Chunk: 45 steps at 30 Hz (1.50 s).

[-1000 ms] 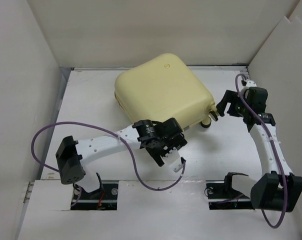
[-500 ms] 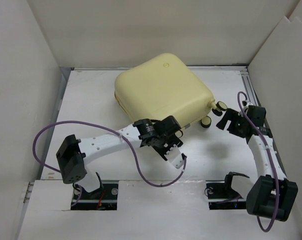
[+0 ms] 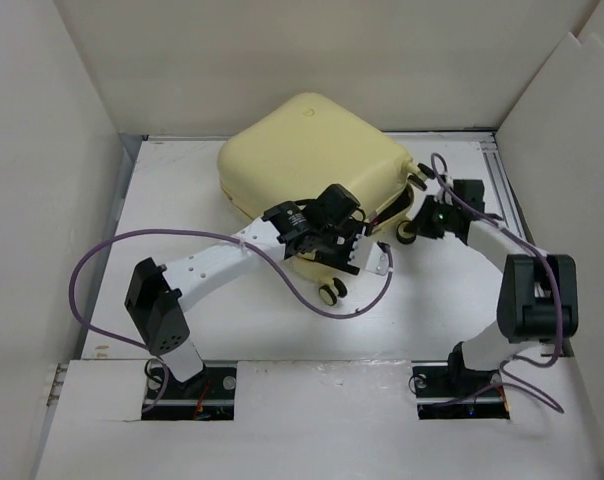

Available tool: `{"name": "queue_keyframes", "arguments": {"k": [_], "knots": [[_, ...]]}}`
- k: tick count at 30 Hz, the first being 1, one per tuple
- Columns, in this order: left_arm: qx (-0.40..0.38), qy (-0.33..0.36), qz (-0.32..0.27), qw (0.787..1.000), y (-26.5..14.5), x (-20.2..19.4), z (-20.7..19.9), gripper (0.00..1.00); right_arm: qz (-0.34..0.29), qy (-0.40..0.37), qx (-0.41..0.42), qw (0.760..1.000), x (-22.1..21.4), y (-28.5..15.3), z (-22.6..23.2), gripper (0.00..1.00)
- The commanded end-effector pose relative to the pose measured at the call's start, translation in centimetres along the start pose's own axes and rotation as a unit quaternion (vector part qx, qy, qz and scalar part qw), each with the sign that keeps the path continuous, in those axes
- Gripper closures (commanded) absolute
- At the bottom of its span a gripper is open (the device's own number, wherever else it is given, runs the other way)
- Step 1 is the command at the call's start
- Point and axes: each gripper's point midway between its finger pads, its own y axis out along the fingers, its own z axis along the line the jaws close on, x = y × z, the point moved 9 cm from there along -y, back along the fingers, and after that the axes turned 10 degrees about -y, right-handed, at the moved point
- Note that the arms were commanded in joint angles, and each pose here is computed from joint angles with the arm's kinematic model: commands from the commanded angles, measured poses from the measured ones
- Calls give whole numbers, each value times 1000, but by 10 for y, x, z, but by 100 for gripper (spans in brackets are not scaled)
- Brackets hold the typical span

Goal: Pack the luggage

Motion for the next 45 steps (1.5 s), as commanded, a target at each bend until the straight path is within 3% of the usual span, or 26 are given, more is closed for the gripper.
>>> {"name": "queue_keyframes", "arguments": {"k": [1, 3, 11, 15, 17, 20, 21, 22, 24, 25, 28, 33, 36, 37, 42, 45], "knots": [[75, -222, -27, 972, -30, -7, 19, 100, -98, -89, 84, 988, 70, 24, 42, 91], [47, -242, -44, 968, -25, -4, 15, 100, -101, -104, 120, 982, 91, 43, 65, 96], [6, -268, -61, 962, -11, -4, -2, 100, -118, -170, 235, 950, 154, 97, 155, 97], [31, -328, -63, 942, 1, -9, 14, 100, -121, -189, 265, 938, 162, 103, 170, 94], [34, -363, -66, 929, 8, -16, 26, 100, -135, -197, 247, 939, 168, 92, 150, 93], [28, -404, -99, 909, 11, -7, 44, 100, -150, -203, 193, 948, 156, 58, 108, 85], [35, -410, -113, 904, 8, -5, 53, 100, -127, -190, 173, 958, 130, 56, 89, 82], [37, -414, -128, 901, 5, 1, 57, 100, -161, -216, 160, 950, 131, 27, 90, 75], [45, -427, -148, 891, 8, 4, 68, 100, -175, -224, 129, 950, 114, 9, 78, 66], [47, -429, -163, 887, 5, 11, 75, 100, -179, -242, 121, 946, 94, -5, 75, 56], [57, -426, -184, 884, 2, 21, 90, 100, -167, -243, 82, 952, 51, -14, 60, 45], [70, -444, -206, 869, 10, 30, 106, 100, -242, -239, 101, 935, 0, -42, 68, 29], [83, -454, -222, 859, 13, 31, 117, 100, -280, -260, 130, 915, -34, -44, 97, 26], [85, -452, -225, 859, 13, 32, 118, 100, -297, -253, 95, 916, -38, -43, 101, 26], [76, -455, -218, 860, 23, 30, 119, 100, -328, -280, 127, 893, -81, -40, 157, 26], [76, -456, -218, 860, 23, 30, 119, 100, -302, -278, 102, 906, -95, -24, 173, 27]]}}
